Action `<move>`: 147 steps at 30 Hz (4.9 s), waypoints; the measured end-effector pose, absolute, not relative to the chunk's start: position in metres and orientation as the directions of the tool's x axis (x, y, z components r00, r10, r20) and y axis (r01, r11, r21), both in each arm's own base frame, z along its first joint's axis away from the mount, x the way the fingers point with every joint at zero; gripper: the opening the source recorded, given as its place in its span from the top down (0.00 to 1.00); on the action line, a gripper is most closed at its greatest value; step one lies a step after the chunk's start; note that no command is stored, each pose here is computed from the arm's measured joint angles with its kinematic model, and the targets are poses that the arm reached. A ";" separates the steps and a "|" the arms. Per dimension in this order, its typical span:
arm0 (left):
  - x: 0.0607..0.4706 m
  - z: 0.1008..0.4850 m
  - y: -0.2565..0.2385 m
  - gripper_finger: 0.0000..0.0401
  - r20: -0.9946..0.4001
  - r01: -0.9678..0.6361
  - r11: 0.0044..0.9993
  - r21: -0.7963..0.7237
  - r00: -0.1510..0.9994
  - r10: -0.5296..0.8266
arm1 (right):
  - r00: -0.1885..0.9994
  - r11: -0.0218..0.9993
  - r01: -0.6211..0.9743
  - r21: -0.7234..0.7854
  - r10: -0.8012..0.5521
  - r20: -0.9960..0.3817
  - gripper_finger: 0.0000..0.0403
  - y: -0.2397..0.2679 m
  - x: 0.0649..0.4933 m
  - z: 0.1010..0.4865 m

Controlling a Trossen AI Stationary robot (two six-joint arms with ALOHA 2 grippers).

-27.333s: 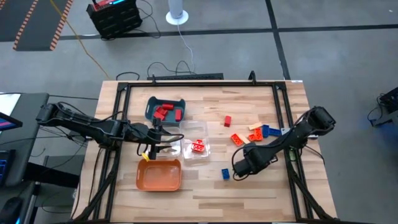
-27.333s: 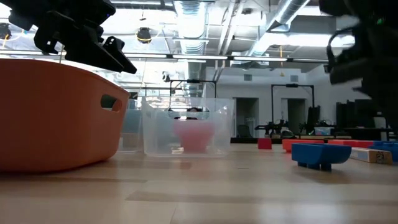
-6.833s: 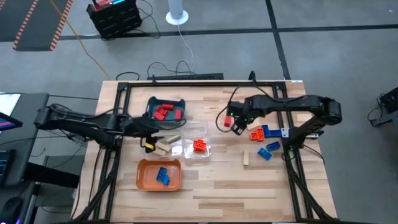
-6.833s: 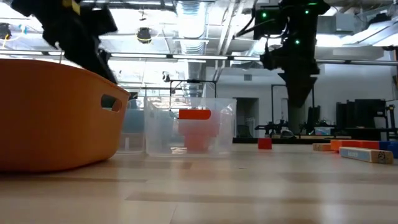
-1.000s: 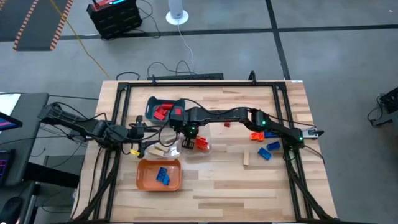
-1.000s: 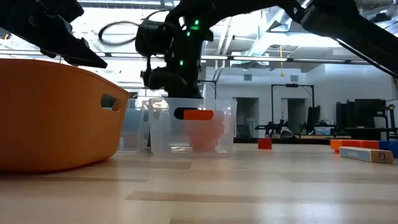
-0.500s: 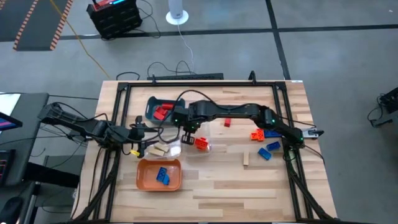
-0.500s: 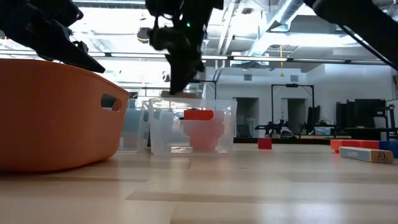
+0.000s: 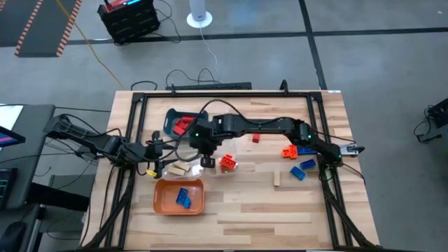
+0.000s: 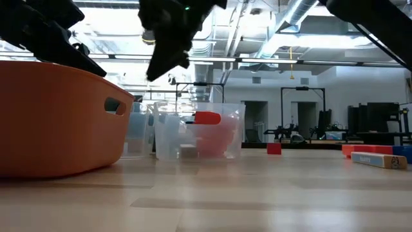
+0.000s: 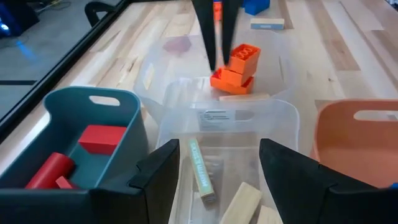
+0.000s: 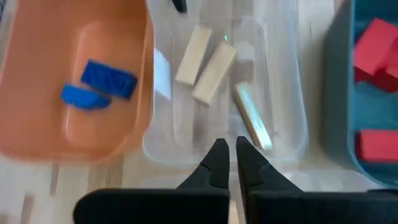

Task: Sort blocks
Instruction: Put the brown block into the left transparent bin

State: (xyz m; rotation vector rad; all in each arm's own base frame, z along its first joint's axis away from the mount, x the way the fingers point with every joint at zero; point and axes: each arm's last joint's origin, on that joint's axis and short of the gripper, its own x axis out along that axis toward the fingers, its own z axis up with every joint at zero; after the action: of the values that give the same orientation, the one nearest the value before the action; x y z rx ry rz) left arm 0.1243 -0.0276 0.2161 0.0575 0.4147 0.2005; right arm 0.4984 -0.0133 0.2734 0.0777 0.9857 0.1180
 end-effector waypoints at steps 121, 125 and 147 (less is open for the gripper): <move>0.123 0.213 -0.030 0.46 -0.438 -0.106 0.992 0.068 0.890 0.126 | 0.118 0.982 0.186 -0.026 -0.049 -0.992 0.60 -0.013 0.490 0.198; 0.123 0.213 -0.030 0.46 -0.433 -0.108 0.993 0.056 0.893 0.122 | 0.123 0.917 0.398 0.001 -0.053 -0.991 0.52 -0.025 0.490 0.198; 0.123 0.213 -0.032 0.46 -0.446 -0.060 0.997 0.037 0.892 0.071 | 0.123 0.775 0.617 0.136 0.076 -0.990 0.44 -0.035 0.488 0.158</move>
State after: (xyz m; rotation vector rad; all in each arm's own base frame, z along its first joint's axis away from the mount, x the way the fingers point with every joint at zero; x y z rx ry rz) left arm 0.1232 -0.0318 0.2127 0.0227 0.4633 0.0681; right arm 0.4882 -0.0353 0.1584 0.6103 1.4123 -0.4325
